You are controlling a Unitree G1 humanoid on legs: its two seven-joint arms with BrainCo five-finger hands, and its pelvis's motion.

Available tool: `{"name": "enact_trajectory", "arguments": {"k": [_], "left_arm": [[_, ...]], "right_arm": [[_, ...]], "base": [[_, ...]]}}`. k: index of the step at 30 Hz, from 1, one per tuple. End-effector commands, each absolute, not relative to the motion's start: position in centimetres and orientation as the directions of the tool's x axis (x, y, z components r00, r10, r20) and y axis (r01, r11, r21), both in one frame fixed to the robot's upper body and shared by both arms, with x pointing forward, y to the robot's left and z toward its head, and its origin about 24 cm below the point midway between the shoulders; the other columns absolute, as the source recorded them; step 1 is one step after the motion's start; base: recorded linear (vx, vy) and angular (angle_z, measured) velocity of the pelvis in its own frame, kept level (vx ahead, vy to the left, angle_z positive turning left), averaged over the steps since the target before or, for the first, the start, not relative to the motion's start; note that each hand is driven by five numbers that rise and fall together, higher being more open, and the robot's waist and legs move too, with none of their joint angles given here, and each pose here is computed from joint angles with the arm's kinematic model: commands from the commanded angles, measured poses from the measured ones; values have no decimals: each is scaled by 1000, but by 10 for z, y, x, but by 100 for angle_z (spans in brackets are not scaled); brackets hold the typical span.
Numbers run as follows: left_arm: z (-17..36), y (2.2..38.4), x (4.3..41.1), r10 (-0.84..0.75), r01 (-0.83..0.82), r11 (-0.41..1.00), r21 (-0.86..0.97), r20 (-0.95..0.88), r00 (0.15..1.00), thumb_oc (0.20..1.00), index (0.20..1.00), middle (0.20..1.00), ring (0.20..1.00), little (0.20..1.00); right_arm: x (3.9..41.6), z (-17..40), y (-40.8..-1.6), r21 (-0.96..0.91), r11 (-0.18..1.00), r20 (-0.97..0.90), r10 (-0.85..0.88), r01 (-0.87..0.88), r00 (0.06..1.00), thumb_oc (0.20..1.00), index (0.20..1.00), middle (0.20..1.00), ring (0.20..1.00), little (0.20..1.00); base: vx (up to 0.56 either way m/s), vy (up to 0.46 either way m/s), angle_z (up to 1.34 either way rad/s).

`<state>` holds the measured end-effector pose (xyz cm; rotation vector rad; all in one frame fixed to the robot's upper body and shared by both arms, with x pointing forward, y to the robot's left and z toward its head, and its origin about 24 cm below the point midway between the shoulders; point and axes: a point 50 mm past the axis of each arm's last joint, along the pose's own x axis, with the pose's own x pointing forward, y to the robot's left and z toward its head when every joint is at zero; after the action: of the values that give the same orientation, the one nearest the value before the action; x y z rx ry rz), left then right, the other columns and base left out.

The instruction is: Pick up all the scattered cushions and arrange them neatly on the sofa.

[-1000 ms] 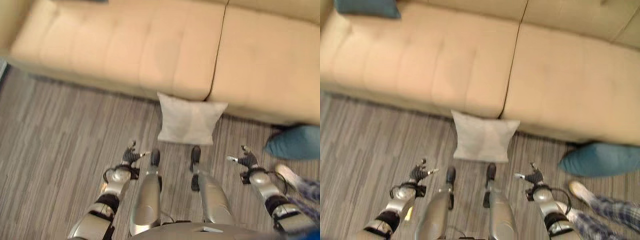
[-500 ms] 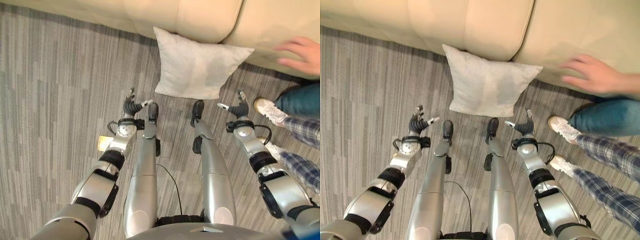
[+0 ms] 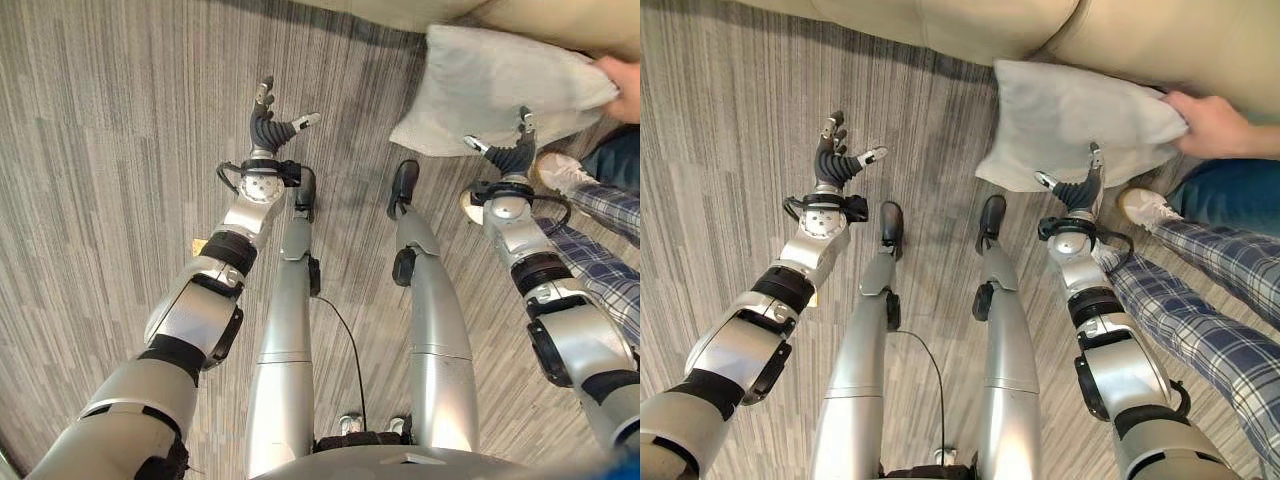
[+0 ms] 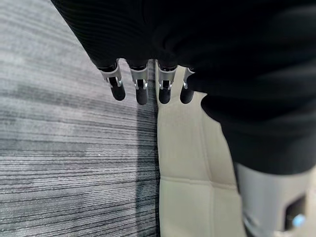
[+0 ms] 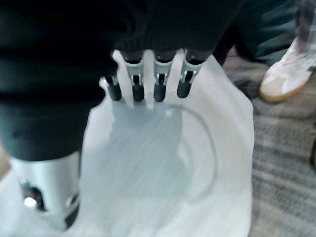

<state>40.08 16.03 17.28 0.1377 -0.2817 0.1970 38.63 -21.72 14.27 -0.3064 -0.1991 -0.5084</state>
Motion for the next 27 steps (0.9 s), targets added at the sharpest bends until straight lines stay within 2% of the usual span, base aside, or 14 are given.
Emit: {"name": "enact_trajectory", "arguments": {"k": [1,10,16,23,27], "left_arm": [[127,172,388,239,-259,963,81,193,952,1000,1000,1000,1000,1000],[121,164,385,213,-230,970,76,183,960,1000,1000,1000,1000,1000],[98,160,376,192,-203,975,88,126,973,1000,1000,1000,1000,1000],[45,162,347,148,-145,983,112,-24,989,1000,1000,1000,1000,1000],[3,168,323,132,-107,983,147,-174,976,1000,1000,1000,1000,1000]], "right_arm": [[371,106,-215,-300,831,220,-417,468,882,1000,1000,1000,1000,1000],[366,93,-217,-313,837,184,-411,449,893,1000,1000,1000,1000,1000],[356,70,-222,-337,839,112,-415,427,903,1000,1000,1000,1000,1000],[322,16,-238,-376,844,-74,-439,383,895,1000,1000,1000,1000,1000],[293,-21,-248,-423,846,-222,-445,326,868,1000,1000,1000,1000,1000]], "base": [[0,0,0],[2,-12,1],[0,0,0],[-4,3,1],[-4,1,1]]}}
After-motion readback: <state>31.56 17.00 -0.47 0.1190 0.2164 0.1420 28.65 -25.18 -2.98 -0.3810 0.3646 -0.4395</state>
